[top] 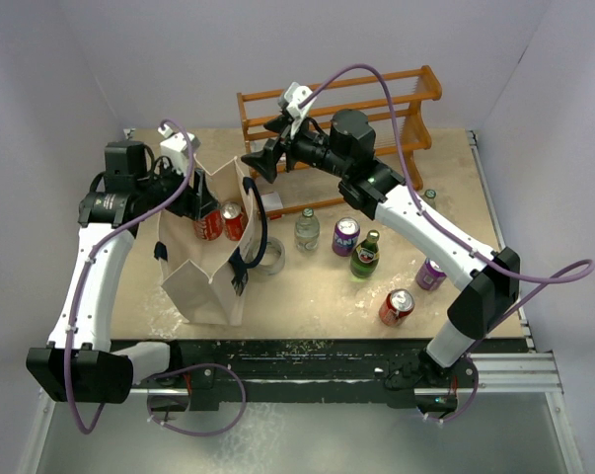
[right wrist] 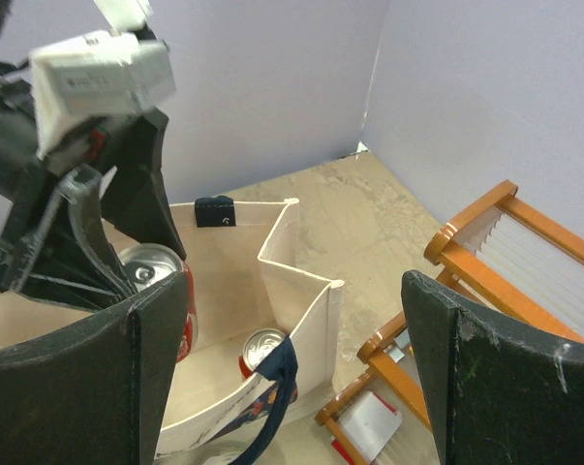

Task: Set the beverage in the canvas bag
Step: Place the drink in the canvas bag.

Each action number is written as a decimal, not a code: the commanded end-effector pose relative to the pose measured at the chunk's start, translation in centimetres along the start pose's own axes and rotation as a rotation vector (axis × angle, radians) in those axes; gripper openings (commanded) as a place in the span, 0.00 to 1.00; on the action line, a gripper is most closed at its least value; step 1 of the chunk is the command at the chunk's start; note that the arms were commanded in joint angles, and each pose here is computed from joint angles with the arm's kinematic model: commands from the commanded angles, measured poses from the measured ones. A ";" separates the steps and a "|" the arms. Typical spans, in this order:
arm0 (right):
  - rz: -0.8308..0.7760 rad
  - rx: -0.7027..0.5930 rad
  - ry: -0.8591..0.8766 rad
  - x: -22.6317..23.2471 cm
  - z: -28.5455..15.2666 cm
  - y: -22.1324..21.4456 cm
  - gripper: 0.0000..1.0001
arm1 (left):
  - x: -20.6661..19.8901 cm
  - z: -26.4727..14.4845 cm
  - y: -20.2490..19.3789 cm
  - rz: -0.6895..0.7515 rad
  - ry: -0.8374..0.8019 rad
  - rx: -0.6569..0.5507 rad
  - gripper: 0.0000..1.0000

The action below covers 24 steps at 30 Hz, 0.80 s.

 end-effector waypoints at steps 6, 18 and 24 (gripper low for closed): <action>-0.008 -0.023 -0.051 -0.7 -0.8 0.8 0.90 | 2.1 1.8 3.1 0.192 0.031 -0.176 0.00; -0.015 0.006 -0.081 -2.2 -0.4 -0.6 0.90 | 5.7 5.0 -0.1 0.071 0.129 -0.134 0.00; -0.016 0.010 -0.082 -2.9 0.1 -1.0 0.90 | 6.6 5.5 -0.6 0.010 0.168 -0.168 0.00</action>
Point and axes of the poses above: each gripper's point midway between its finger pads, its own z axis out along the fingers, its own x axis along the line the jaws close on, y = z × x, the point moved 1 cm from there along -z, back along the fingers, and after that the axes turned 10 degrees about -z, right-handed, at the moved point
